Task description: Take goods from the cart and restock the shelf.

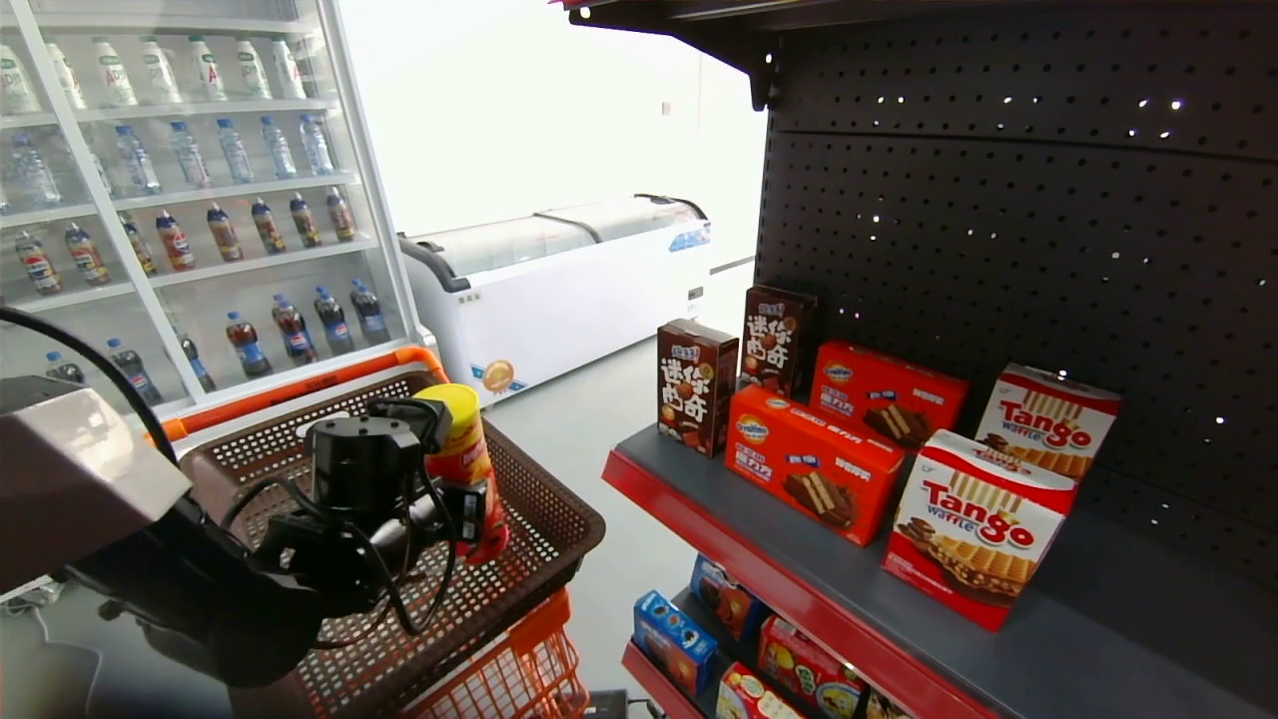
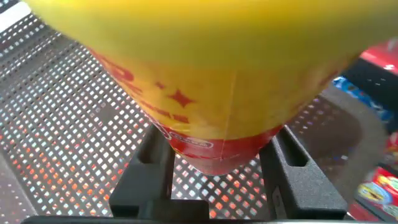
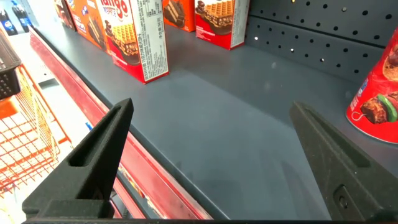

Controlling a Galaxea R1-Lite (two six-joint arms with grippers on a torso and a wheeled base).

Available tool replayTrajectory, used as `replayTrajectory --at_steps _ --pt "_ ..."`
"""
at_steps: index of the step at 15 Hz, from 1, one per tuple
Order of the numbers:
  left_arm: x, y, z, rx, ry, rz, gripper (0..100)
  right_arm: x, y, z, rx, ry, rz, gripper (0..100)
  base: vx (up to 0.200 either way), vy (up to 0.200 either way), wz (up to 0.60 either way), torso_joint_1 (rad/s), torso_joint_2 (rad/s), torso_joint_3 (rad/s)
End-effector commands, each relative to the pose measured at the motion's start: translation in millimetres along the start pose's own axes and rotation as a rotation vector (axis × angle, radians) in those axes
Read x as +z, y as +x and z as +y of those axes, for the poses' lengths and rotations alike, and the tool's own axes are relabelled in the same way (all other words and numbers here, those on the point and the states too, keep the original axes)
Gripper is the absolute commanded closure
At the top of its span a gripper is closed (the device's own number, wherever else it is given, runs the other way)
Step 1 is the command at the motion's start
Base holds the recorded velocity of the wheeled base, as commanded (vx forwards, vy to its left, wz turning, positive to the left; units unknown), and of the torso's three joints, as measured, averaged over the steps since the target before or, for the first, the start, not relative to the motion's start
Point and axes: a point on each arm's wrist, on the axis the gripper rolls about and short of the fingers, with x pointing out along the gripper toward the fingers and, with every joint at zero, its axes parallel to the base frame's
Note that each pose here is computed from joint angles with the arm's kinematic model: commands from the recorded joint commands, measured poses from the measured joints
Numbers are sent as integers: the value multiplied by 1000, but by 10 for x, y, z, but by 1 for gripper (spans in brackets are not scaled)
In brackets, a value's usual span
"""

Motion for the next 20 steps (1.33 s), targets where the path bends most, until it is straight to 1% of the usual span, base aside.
replayTrajectory --at_steps 1,2,3,5,6,7,8,9,10,11,15,16,17,18,19,20 --pt "333 -244 25 -85 1 -78 100 0 1 0 0 0 2 0 0 0 0 0 0 0" --pt "441 -369 46 -176 36 -70 100 0 1 0 0 0 2 0 0 0 0 0 0 0" --pt "471 -418 51 -195 43 -66 100 0 1 0 0 0 2 0 0 0 0 0 0 0" --pt "702 -643 68 -309 47 -61 100 0 1 0 0 0 2 0 0 0 0 0 0 0" --pt "743 -695 72 -334 46 -58 100 0 1 0 0 0 2 0 0 0 0 0 0 0" --pt "844 -823 80 -392 47 -62 100 0 1 0 0 0 2 0 0 0 0 0 0 0" --pt "941 -1023 99 -490 43 -62 100 0 1 0 0 0 2 0 0 0 0 0 0 0" --pt "971 -1144 106 -541 43 -59 100 0 1 0 0 0 2 0 0 0 0 0 0 0" --pt "979 -1234 120 -565 44 -58 100 0 1 0 0 0 2 0 0 0 0 0 0 0" --pt "974 -1347 133 -574 51 -70 100 0 1 0 0 0 2 0 0 0 0 0 0 0" --pt "1044 -1541 171 -573 57 -132 100 0 1 0 0 0 2 0 0 0 0 0 0 0" --pt "1059 -1596 164 -575 71 -151 100 0 1 0 0 0 2 0 0 0 0 0 0 0" --pt "1020 -1676 166 -573 92 -152 100 0 1 0 0 0 2 0 0 0 0 0 0 0" --pt "981 -1705 175 -573 98 -138 100 0 1 0 0 0 2 0 0 0 0 0 0 0" --pt "878 -1839 212 -573 120 -109 100 0 1 0 0 0 2 0 0 0 0 0 0 0" --pt "846 -1944 219 -582 129 -102 100 0 1 0 0 0 2 0 0 0 0 0 0 0"
